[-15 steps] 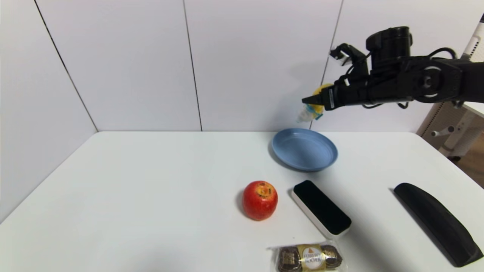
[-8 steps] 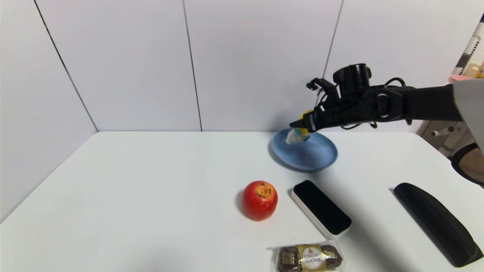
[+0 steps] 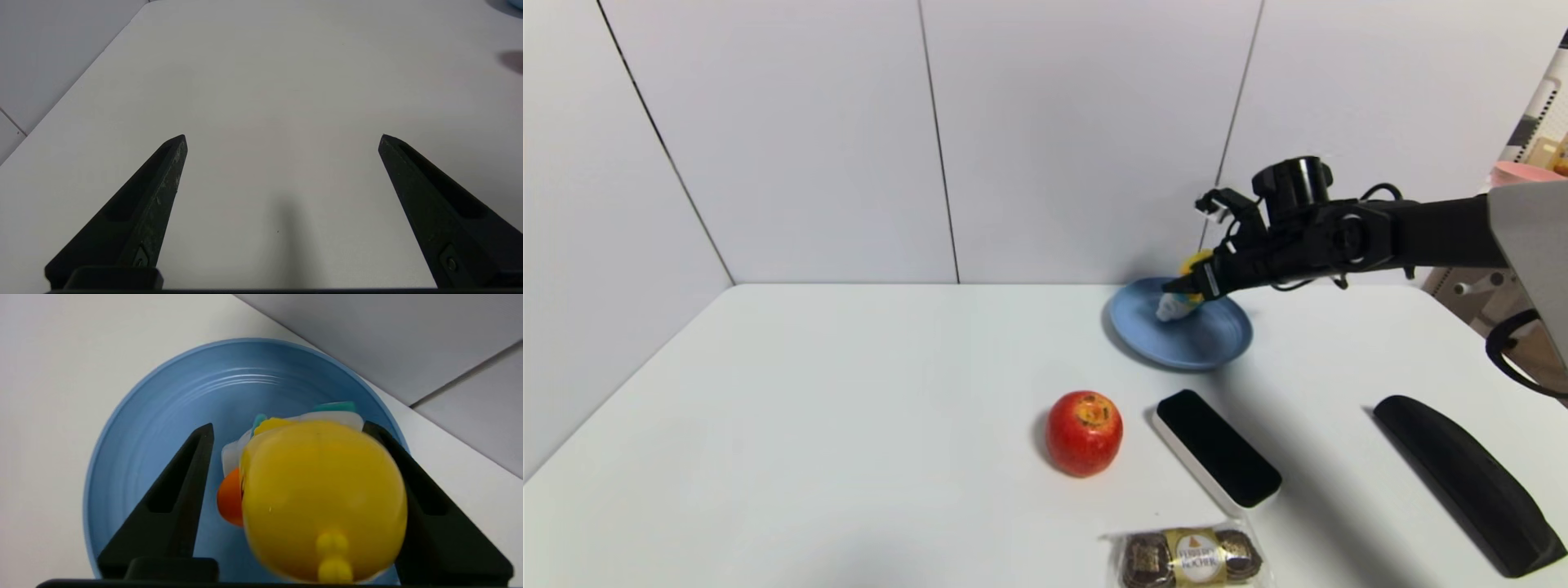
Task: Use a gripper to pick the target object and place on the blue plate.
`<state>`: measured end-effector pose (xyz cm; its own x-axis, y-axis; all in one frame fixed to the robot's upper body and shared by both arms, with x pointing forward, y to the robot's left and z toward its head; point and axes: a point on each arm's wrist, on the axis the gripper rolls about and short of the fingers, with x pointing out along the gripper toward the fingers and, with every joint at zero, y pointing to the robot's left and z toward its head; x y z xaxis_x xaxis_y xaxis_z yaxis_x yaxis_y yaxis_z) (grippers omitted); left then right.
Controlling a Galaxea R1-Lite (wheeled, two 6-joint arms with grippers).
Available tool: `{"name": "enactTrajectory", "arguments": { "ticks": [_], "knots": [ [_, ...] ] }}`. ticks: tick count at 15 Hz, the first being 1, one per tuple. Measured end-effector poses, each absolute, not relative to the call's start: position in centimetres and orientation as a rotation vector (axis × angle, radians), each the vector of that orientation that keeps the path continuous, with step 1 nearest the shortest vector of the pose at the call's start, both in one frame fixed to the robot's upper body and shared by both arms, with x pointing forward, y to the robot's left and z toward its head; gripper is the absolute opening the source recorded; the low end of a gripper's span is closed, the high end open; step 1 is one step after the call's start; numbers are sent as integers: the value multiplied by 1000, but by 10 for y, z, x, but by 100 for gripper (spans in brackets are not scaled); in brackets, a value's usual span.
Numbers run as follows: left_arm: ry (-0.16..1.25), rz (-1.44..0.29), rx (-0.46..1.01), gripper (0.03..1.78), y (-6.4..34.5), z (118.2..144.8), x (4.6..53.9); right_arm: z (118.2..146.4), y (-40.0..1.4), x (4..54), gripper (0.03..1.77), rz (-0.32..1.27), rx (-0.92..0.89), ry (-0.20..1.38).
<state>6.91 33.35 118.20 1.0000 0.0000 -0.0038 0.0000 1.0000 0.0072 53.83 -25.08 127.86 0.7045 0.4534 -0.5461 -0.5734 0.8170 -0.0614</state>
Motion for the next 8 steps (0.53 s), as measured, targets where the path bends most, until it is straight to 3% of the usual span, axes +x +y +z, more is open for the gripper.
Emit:
{"name": "enactTrajectory", "arguments": {
  "ticks": [4, 8],
  "knots": [
    [3, 0, 9, 169, 334, 1182, 69, 1290, -254, 531, 145, 572, -230, 526],
    [4, 0, 8, 169, 334, 1182, 69, 1334, -256, 501, 156, 562, -198, 456]
  ]
}}
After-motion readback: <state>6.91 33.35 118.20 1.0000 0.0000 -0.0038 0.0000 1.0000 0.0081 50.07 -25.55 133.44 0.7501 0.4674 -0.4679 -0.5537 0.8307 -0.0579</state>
